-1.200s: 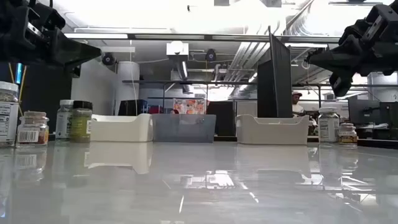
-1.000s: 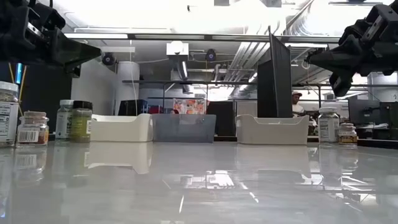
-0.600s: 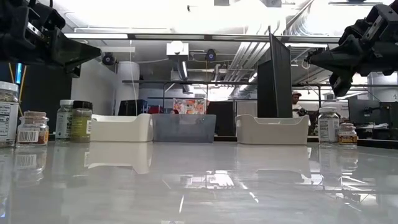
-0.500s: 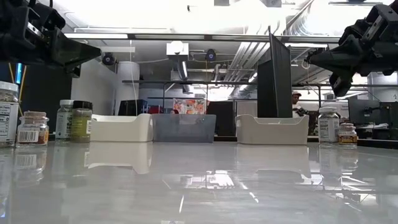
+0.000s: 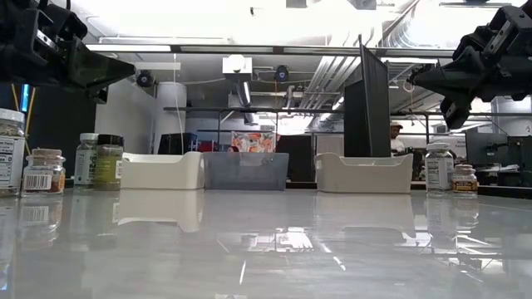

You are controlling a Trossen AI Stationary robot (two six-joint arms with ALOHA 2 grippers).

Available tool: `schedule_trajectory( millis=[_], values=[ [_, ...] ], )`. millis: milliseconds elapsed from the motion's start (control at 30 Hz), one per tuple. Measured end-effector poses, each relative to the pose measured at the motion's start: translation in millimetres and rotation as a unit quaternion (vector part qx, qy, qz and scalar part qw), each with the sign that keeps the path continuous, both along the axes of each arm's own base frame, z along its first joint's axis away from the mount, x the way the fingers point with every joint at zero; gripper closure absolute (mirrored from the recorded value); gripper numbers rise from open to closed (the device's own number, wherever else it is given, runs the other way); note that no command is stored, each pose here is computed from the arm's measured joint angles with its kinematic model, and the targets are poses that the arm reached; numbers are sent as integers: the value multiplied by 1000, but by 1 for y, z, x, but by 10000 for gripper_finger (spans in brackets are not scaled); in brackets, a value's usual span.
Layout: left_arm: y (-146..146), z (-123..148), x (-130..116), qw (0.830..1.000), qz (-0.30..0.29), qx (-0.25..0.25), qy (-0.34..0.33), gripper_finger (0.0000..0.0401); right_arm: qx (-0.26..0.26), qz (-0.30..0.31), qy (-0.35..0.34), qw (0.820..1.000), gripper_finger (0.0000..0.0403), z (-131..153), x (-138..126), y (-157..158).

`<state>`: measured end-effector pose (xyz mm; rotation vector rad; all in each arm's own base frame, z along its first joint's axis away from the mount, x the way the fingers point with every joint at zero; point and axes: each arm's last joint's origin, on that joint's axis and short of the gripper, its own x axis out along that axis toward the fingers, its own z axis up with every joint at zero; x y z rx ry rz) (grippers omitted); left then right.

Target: Sort spices by type

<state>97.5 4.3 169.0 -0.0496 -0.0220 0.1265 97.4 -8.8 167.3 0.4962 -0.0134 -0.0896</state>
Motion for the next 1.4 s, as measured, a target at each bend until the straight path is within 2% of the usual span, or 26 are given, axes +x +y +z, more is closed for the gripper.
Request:
schedule_trajectory(
  millis=[1267, 1333, 1400],
  values=[
    [0, 1, 0, 1000, 0, -2, -6, 401, 0, 0, 0, 1000, 402, 0, 0, 0],
    [0, 8, 0, 998, -7, -49, -46, 401, 0, 0, 0, 1000, 402, 0, 0, 0],
    [1, 21, -3, 982, -5, -141, -128, 401, 0, 0, 0, 1000, 402, 0, 0, 0]
  ],
)
